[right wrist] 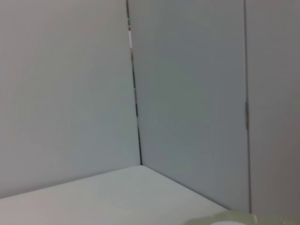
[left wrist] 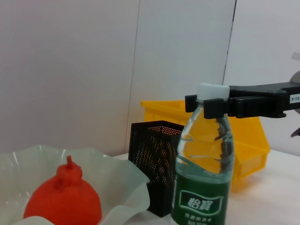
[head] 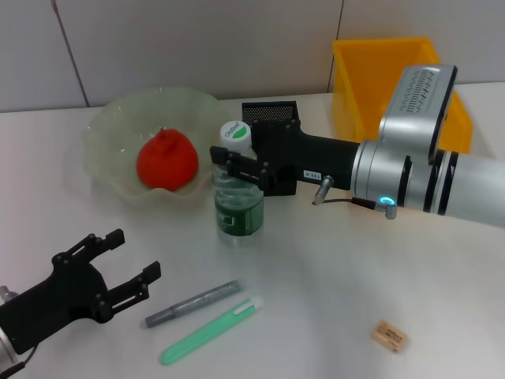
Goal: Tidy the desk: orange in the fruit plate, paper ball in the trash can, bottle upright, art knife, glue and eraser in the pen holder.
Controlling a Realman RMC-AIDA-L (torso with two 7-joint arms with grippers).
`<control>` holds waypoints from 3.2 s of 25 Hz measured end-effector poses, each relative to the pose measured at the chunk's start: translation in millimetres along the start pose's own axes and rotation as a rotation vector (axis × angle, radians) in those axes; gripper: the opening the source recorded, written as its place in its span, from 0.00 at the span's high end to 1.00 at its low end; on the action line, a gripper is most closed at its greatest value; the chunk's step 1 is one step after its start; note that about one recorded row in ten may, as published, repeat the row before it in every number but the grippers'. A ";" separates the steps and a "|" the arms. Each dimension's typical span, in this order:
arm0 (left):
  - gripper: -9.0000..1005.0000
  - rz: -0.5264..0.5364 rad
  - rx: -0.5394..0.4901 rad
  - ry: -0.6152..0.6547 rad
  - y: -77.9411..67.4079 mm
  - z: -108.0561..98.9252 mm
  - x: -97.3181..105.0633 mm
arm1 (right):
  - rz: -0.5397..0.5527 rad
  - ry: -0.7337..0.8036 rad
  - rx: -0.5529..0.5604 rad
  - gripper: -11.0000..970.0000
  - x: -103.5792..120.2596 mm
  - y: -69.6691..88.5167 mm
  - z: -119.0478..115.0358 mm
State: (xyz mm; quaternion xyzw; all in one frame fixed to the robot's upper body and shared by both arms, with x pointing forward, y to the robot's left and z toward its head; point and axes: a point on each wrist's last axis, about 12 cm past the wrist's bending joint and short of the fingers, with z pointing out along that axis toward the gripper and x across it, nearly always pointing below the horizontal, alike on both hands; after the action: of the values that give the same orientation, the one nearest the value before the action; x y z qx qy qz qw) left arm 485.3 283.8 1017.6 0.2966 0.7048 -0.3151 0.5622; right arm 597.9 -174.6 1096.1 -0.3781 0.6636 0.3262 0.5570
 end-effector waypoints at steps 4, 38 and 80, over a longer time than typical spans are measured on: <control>0.18 -0.014 -0.009 -0.014 -3.5 -11.1 3.6 | -0.032 -0.001 -0.032 0.55 -3.7 5.8 3.2; 0.18 -0.026 -0.037 -0.046 -24.6 -49.5 20.5 | -0.132 0.034 -0.216 0.53 -38.7 50.1 72.4; 0.18 -0.016 -0.013 -0.047 -24.9 -43.5 18.5 | -0.052 0.049 -0.121 0.51 -18.2 38.1 58.3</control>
State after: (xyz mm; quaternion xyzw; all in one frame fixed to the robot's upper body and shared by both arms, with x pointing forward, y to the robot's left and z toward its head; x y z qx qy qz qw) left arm 436.1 303.1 1009.7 0.2800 0.6959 -0.3217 0.5778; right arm 595.3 -103.2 1104.8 -0.4362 0.6460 0.3417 0.5250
